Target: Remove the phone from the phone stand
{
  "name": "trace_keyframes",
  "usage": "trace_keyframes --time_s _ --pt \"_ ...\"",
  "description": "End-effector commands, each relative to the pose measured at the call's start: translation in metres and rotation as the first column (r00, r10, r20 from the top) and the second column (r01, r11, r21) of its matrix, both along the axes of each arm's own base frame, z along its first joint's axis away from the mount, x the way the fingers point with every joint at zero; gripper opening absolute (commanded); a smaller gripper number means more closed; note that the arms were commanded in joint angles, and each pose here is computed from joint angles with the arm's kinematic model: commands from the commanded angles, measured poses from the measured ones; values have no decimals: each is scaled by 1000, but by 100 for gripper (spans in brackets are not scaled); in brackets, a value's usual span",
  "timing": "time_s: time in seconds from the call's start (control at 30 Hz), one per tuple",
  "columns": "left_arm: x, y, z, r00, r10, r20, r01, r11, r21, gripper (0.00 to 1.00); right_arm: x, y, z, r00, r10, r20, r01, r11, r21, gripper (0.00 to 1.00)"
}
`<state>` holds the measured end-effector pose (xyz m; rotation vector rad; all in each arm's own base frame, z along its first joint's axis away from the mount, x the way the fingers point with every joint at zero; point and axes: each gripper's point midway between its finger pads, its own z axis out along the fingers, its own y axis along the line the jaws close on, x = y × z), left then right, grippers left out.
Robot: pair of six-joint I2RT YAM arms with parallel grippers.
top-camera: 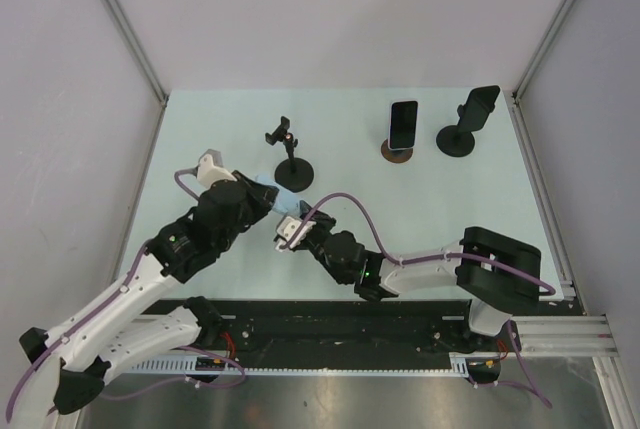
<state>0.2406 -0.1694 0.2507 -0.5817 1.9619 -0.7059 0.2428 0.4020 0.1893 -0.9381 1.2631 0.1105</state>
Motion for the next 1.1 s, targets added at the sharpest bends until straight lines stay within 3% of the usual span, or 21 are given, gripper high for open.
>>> trace_keyframes --time_s 0.0,0.07,0.2,0.23,0.3,0.33,0.37,0.53,0.57,0.63,0.77,0.8,1.07 --pt "6 -6 38 997 6 77 2 996 -94 5 2 4 37 998 -38 44 32 993 117 10" --pt "7 -6 37 997 3 79 3 996 -84 12 1 3 38 999 -38 38 34 993 115 0" --pt "12 0 43 993 10 116 -9 1000 -9 34 -2 0 41 1000 -26 -2 26 992 126 0" --pt "13 2 46 991 12 131 -13 1000 6 43 -3 -1 40 999 -12 -29 15 991 133 0" --pt "18 9 55 985 5 174 -23 995 98 53 -4 -4 33 997 6 -81 3 994 114 0" --pt "20 11 58 982 -4 187 -23 990 137 64 -2 -6 33 993 25 -112 -11 992 123 0" --pt "23 14 65 977 -26 212 -18 979 204 69 -4 -9 40 986 43 -161 -14 984 180 0" --pt "32 25 92 957 -69 281 -45 924 380 92 -7 -32 25 936 80 -344 -25 987 160 0" --pt "33 29 100 950 -92 299 -47 903 428 94 -4 -43 33 919 80 -386 4 978 211 0" --pt "33 29 106 941 -132 312 -35 878 478 98 -9 -56 18 871 88 -484 3 983 183 0" --pt "31 18 110 889 -332 314 60 766 641 100 -2 -103 2 759 27 -651 108 980 167 0" --pt "30 16 109 883 -352 309 70 752 656 100 1 -124 -5 703 1 -711 160 974 160 0" --pt "29 14 85 864 -433 258 115 668 735 100 12 -220 -36 443 -110 -890 418 903 96 0"
